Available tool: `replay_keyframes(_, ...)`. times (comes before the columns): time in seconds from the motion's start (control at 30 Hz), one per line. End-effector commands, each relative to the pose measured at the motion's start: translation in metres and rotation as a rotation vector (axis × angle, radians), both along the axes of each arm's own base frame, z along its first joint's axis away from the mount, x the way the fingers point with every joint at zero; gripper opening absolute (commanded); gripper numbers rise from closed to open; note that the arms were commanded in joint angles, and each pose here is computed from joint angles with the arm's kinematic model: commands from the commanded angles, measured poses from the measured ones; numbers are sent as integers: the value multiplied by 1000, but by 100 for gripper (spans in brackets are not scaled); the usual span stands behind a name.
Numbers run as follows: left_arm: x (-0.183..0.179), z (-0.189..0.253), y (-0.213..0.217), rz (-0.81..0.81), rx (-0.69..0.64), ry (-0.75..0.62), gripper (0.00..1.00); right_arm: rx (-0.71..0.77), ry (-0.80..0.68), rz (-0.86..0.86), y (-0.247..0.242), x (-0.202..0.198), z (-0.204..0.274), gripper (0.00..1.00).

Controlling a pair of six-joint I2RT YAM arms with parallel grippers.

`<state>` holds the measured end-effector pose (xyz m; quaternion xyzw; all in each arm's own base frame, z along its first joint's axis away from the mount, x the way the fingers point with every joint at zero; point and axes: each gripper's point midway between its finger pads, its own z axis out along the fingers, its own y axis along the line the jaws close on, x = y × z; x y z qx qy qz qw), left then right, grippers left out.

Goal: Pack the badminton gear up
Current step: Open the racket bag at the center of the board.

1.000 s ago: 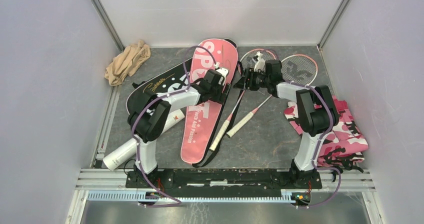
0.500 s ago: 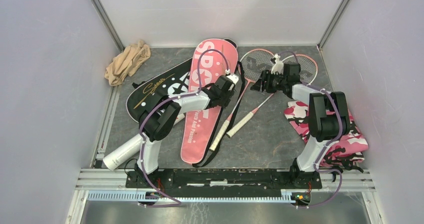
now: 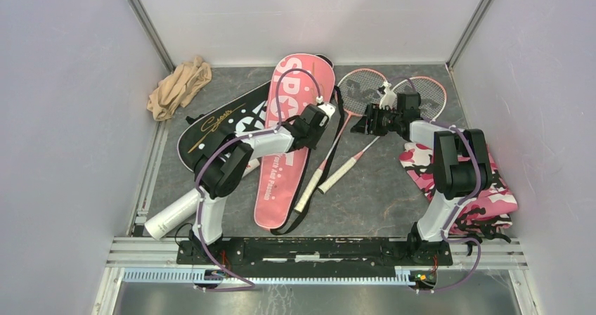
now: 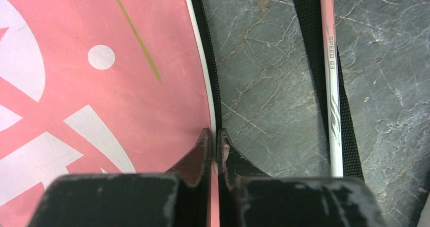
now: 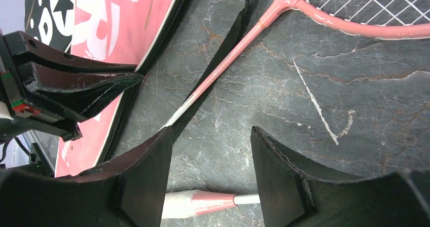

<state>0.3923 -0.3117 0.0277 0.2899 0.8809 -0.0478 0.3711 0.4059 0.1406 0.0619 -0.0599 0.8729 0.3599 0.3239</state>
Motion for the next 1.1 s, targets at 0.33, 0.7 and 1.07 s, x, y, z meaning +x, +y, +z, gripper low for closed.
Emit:
replay_keyframes(0.33, 16, 68, -5, -40, -410, 89, 2, 93, -114, 91, 47, 18, 39, 63)
replay_keyframes(0.7, 3, 118, -15, -86, -605, 102, 2, 225, -146, 217, 111, 21, 59, 64)
replay_keyframes(1.07, -11, 124, -21, -106, -689, 153, 2, 276, -139, 258, 129, 14, 58, 61)
